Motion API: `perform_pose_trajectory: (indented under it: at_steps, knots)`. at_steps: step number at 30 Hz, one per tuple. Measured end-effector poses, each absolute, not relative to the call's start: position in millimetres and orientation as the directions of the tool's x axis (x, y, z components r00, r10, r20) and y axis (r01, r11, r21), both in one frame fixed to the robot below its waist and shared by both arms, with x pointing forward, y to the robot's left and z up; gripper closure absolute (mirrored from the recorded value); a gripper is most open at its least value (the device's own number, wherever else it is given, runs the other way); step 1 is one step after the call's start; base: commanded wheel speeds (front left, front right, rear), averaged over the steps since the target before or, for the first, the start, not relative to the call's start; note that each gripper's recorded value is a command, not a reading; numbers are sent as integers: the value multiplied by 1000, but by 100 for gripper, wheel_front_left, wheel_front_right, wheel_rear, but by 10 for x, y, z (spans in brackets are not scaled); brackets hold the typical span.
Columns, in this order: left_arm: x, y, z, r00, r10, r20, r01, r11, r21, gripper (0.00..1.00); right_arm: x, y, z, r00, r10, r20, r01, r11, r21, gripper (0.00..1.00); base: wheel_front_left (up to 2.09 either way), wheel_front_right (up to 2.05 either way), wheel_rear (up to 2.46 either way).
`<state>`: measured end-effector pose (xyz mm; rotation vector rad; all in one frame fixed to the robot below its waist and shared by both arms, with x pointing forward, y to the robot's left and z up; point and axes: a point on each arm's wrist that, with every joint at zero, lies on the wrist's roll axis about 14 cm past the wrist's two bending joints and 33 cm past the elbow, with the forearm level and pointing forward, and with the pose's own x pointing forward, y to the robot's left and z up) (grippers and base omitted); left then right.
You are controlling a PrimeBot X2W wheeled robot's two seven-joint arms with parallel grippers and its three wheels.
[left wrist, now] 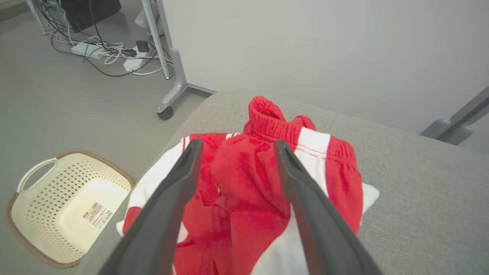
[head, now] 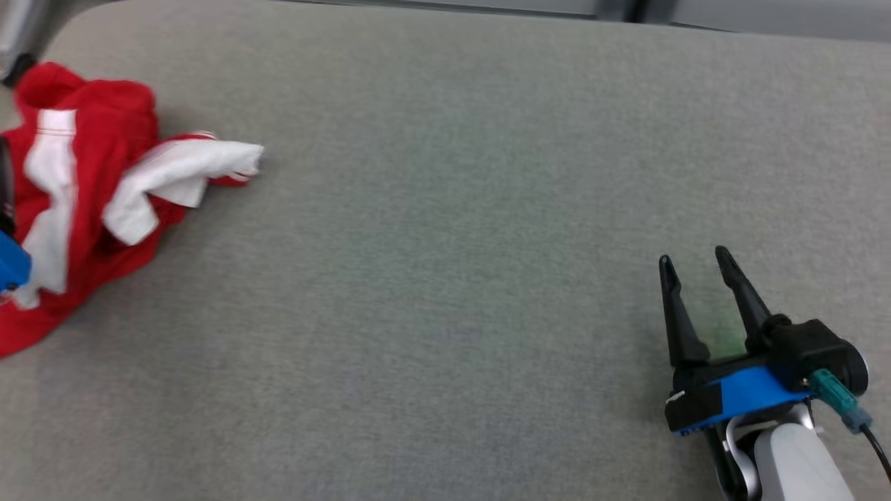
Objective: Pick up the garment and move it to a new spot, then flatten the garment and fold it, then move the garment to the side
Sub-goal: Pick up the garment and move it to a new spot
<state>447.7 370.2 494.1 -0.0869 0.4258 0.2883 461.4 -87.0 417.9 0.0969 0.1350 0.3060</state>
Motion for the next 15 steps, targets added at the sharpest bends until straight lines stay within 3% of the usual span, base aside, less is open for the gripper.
perform_pose_trajectory:
  at_steps: [5,9,10,11,12,15]
  knots:
    - [4630,3591,4521,822,214,-527,-301,950,-83,0,4606,-1133,4100,961,240,-135,-227,968,107,0,0,0,0]
    - [4521,3469,4113,735,154,-661,-316,939,-133,0,4576,-1270,4084,968,206,-142,-192,976,106,0,0,0,0]
    - [4469,3408,4019,704,121,-700,-315,937,-154,38,4567,-1305,4089,970,196,-142,-182,978,106,0,0,0,0]
    - [4421,3364,3950,678,99,-728,-314,935,-166,59,4558,-1334,4098,972,188,-140,-174,979,106,0,0,0,0]
    - [4396,3334,3918,664,84,-743,-313,934,-173,100,4551,-1363,4113,974,180,-136,-167,980,104,0,0,0,0]
    - [4380,3260,3925,647,48,-761,-303,932,-199,100,4525,-1412,4139,977,166,-133,-153,982,108,0,0,0,0]
